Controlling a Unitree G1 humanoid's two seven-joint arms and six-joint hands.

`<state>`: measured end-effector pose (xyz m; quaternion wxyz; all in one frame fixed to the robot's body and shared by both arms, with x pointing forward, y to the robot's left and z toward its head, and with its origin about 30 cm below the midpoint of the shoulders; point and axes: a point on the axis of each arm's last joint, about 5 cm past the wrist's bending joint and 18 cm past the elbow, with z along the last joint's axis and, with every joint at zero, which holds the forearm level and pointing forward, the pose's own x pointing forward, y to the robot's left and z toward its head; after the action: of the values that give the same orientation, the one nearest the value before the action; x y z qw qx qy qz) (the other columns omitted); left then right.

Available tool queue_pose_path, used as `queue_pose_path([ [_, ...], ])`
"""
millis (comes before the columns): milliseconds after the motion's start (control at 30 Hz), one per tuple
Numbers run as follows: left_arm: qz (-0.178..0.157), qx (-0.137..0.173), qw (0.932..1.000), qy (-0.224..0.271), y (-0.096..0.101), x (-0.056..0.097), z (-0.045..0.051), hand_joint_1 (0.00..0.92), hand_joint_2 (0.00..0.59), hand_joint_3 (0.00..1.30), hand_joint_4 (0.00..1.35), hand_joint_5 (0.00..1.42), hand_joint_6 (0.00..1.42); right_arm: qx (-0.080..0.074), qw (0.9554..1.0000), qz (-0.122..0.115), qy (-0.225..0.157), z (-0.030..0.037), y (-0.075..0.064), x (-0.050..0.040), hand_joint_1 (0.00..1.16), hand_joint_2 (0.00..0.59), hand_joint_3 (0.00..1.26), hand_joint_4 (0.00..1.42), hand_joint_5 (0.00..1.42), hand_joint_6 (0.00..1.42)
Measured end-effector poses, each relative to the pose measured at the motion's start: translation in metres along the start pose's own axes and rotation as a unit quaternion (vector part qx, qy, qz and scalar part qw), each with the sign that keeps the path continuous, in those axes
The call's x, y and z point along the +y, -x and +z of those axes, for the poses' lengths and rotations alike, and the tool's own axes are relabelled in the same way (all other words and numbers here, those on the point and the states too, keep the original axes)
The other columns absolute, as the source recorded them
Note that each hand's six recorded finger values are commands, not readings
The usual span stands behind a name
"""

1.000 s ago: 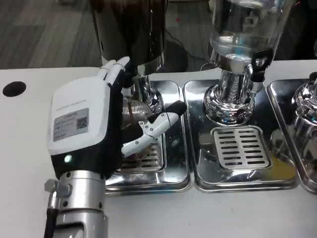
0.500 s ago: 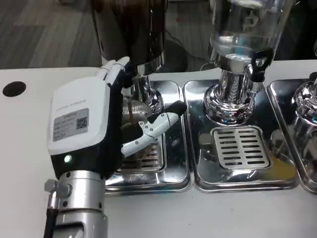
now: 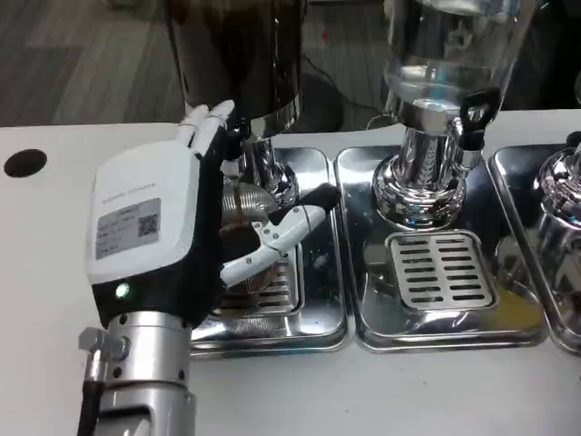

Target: Grasp the cup under the faucet to collect the drink, then remove the cup.

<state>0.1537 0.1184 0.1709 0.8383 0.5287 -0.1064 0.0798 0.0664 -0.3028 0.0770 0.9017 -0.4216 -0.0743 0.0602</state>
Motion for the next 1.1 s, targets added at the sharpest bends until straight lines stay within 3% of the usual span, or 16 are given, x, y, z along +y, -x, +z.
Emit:
queue_pose_path([
  [267,0.012,-0.001,0.9999,0.008,-0.001,0.004,-0.0034,0.042,0.055,0.0,0.0,0.65,0.86,-0.001,1.0,0.001,0.0,0.0001,0.0,0.0,0.42,0.411,0.17,0.05,0.04,0.0],
  [367,0.015,-0.008,0.9998,0.007,-0.001,0.005,-0.0028,0.027,0.051,0.05,0.0,0.51,0.85,-0.001,1.0,0.004,0.0,0.0,0.0,0.0001,0.42,0.411,0.17,0.05,0.04,0.0],
  [533,0.019,-0.018,0.9985,-0.048,0.004,0.007,-0.0038,0.002,0.033,0.12,0.0,0.17,0.55,0.0,1.0,0.004,-0.003,-0.0001,0.0,-0.0001,0.42,0.39,0.17,0.05,0.05,0.0],
  [600,0.003,-0.027,0.9955,-0.09,0.008,0.009,-0.0037,0.0,0.029,0.12,0.0,0.14,0.47,0.0,0.9999,-0.002,-0.013,0.0,0.0,-0.001,0.44,0.338,0.18,0.06,0.06,0.0],
  [667,-0.009,-0.03,0.9947,-0.098,0.01,0.009,-0.0029,0.0,0.029,0.12,0.0,0.13,0.44,0.0,0.9998,-0.004,-0.019,0.0,-0.001,-0.0018,0.47,0.289,0.18,0.07,0.08,0.01],
  [833,-0.073,-0.022,0.9883,-0.132,0.019,0.009,-0.0067,0.0,0.028,0.12,0.0,0.13,0.42,-0.004,0.9976,-0.018,-0.067,0.0,-0.005,-0.0071,0.53,0.194,0.18,0.1,0.13,0.1],
  [967,-0.092,-0.006,0.9842,-0.151,0.03,0.01,-0.0134,0.0,0.031,0.1,0.0,0.12,0.42,-0.006,0.9926,-0.013,-0.12,0.0024,-0.01,-0.0121,0.57,0.155,0.17,0.13,0.16,0.15],
  [1100,-0.11,0.011,0.9811,-0.158,0.042,0.012,-0.0191,0.0,0.031,0.1,0.0,0.12,0.42,-0.011,0.9866,0.019,-0.162,0.0075,-0.019,-0.0143,0.58,0.152,0.17,0.14,0.18,0.16],
])
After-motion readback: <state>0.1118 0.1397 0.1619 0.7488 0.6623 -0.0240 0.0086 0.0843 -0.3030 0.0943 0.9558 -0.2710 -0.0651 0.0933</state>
